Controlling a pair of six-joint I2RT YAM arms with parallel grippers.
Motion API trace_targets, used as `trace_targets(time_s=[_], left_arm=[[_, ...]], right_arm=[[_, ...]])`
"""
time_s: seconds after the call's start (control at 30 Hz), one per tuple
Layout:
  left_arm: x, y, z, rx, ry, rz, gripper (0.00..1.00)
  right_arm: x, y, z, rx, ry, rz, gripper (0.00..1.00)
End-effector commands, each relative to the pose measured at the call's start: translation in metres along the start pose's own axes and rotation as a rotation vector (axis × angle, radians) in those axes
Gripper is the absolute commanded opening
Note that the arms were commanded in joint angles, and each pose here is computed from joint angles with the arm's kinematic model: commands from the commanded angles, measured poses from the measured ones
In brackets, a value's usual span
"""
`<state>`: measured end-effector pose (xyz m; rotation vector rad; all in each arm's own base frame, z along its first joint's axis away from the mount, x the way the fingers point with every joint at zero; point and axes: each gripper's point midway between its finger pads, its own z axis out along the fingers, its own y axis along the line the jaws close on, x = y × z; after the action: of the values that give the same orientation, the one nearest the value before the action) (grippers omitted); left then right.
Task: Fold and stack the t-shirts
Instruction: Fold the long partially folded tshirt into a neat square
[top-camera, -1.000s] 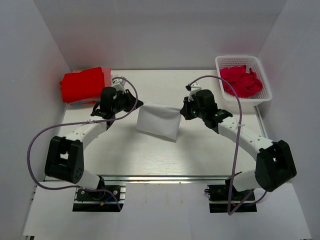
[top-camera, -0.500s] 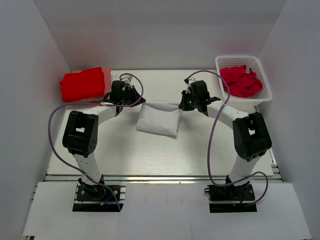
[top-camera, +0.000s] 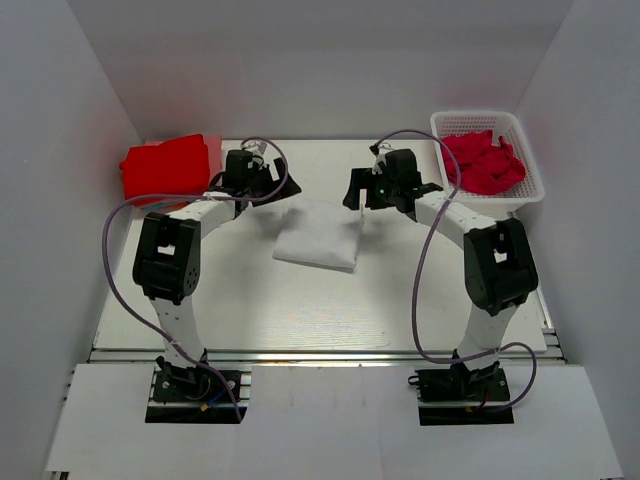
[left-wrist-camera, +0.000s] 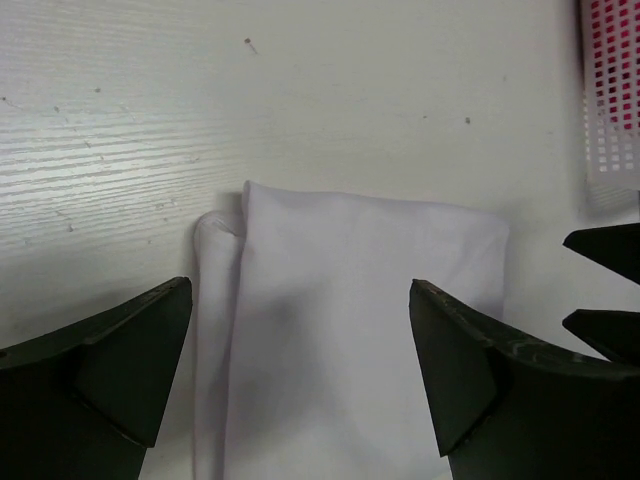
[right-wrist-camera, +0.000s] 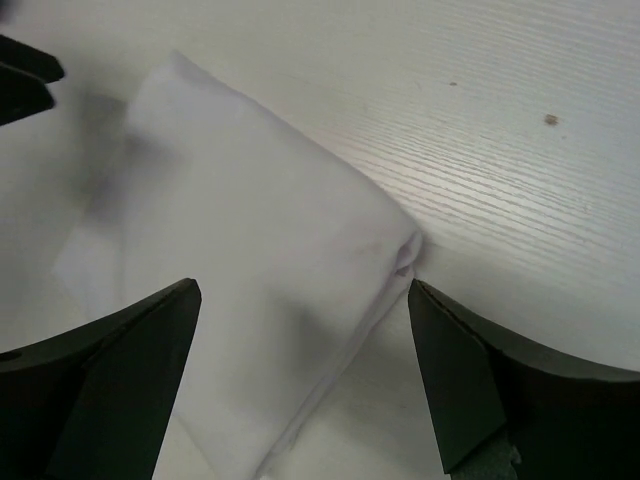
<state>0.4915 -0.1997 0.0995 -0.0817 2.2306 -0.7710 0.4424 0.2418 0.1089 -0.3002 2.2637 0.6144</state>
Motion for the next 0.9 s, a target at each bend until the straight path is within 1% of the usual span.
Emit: trace_targets(time_s=[0.0, 0.03, 0.07, 0.1, 0.13, 0.17, 0.2, 0.23, 0.27, 0.33, 0.37, 0.4, 0.47, 0.5, 0.57, 0.6, 0.67, 0.73, 0.8, 0.87], left_arm=[[-0.023, -0.040, -0.030, 0.100, -0.067, 0.089, 1.00], [-0.019, -0.044, -0.030, 0.130, -0.057, 0.092, 1.00], [-0.005, -0.048, -0.030, 0.179, -0.022, 0.069, 1.00], [0.000, -0.054, -0.030, 0.209, -0.014, 0.068, 1.00], [-0.001, -0.059, -0.030, 0.240, -0.025, 0.080, 1.00], [0.004, -0.062, -0.029, 0.266, -0.005, 0.066, 1.00], [0.008, -0.062, -0.026, 0.281, 0.002, 0.059, 1.00], [0.013, -0.066, -0.023, 0.300, 0.014, 0.053, 1.00], [0.021, -0.065, -0.018, 0.325, 0.039, 0.051, 1.00], [0.028, -0.074, -0.014, 0.381, 0.058, 0.046, 1.00], [0.032, -0.072, -0.011, 0.389, 0.069, 0.044, 1.00], [0.040, -0.067, -0.004, 0.389, 0.088, 0.027, 1.00], [0.048, -0.071, 0.002, 0.425, 0.102, 0.029, 1.00], [0.053, -0.069, 0.005, 0.431, 0.116, 0.018, 1.00], [0.071, -0.057, 0.013, 0.409, 0.171, -0.014, 1.00], [0.073, -0.050, 0.015, 0.395, 0.179, -0.027, 1.00], [0.087, -0.030, 0.016, 0.352, 0.199, -0.050, 1.00], [0.092, -0.014, 0.018, 0.290, 0.193, -0.060, 1.00], [0.093, -0.008, 0.017, 0.256, 0.195, -0.039, 1.00], [0.083, -0.013, 0.016, 0.266, 0.177, -0.019, 1.00]], right_arm=[[-0.036, 0.043, -0.034, -0.163, -0.098, -0.048, 0.90], [-0.034, 0.055, -0.040, -0.229, -0.117, -0.037, 0.90], [-0.032, 0.062, -0.046, -0.269, -0.123, -0.042, 0.90], [-0.015, 0.079, -0.052, -0.381, -0.078, -0.046, 0.90], [-0.011, 0.085, -0.054, -0.425, -0.087, -0.034, 0.90], [-0.001, 0.091, -0.059, -0.470, -0.070, -0.032, 0.90], [0.007, 0.104, -0.067, -0.559, -0.039, -0.036, 0.90], [0.010, 0.107, -0.069, -0.586, -0.037, -0.021, 0.90], [0.025, 0.108, -0.068, -0.606, -0.008, -0.010, 0.90], [0.033, 0.119, -0.075, -0.688, 0.006, -0.017, 0.90], [0.048, 0.120, -0.076, -0.716, 0.044, -0.011, 0.90], [0.056, 0.119, -0.071, -0.724, 0.050, -0.022, 0.90], [0.069, 0.113, -0.058, -0.700, 0.088, -0.004, 0.90], [0.084, 0.104, -0.047, -0.678, 0.143, 0.044, 0.90], [0.094, 0.098, -0.040, -0.662, 0.162, 0.075, 0.90], [0.107, 0.090, -0.032, -0.641, 0.184, 0.095, 0.90], [0.112, 0.077, -0.021, -0.569, 0.181, 0.099, 0.90], [0.123, 0.065, -0.011, -0.510, 0.198, 0.098, 0.90], [0.134, 0.059, -0.005, -0.489, 0.218, 0.107, 0.90], [0.136, 0.057, -0.001, -0.493, 0.212, 0.086, 0.90]])
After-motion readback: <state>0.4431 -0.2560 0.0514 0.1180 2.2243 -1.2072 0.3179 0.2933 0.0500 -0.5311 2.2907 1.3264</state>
